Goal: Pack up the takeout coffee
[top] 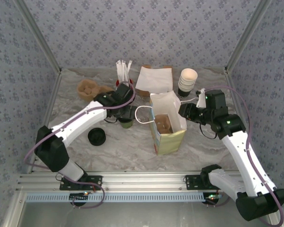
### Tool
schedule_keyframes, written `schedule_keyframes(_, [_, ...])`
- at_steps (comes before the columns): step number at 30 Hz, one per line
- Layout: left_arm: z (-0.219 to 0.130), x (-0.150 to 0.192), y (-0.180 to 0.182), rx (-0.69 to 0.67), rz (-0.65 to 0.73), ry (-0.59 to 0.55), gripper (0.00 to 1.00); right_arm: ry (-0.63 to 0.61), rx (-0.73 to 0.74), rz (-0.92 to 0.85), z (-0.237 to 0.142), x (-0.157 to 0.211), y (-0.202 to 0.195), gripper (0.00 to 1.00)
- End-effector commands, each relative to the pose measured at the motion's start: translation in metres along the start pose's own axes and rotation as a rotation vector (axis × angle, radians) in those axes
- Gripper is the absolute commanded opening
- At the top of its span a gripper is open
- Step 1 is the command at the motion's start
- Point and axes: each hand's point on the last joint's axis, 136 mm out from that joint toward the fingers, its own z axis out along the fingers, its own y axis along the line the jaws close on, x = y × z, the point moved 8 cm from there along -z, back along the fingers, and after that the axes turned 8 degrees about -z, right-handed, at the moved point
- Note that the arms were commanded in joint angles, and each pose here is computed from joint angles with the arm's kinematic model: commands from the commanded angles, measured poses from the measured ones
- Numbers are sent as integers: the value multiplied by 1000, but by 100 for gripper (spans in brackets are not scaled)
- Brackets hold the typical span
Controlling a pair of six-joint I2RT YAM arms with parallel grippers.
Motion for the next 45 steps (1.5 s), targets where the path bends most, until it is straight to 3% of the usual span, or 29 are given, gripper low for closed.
schedule_keyframes(1, [8, -1, -2, 4, -30, 3, 92, -11, -11, 7, -1, -1, 2, 34])
schedule_keyframes(8, [21, 1, -3, -1, -39, 30, 85, -13, -12, 11, 0, 0, 2, 29])
schedule_keyframes(20, [26, 5, -2, -32, -44, 75, 81, -14, -11, 8, 1, -1, 2, 28])
schedule_keyframes(45, [24, -11, -3, -87, -125, 213, 82, -19, -18, -3, -2, -3, 4, 28])
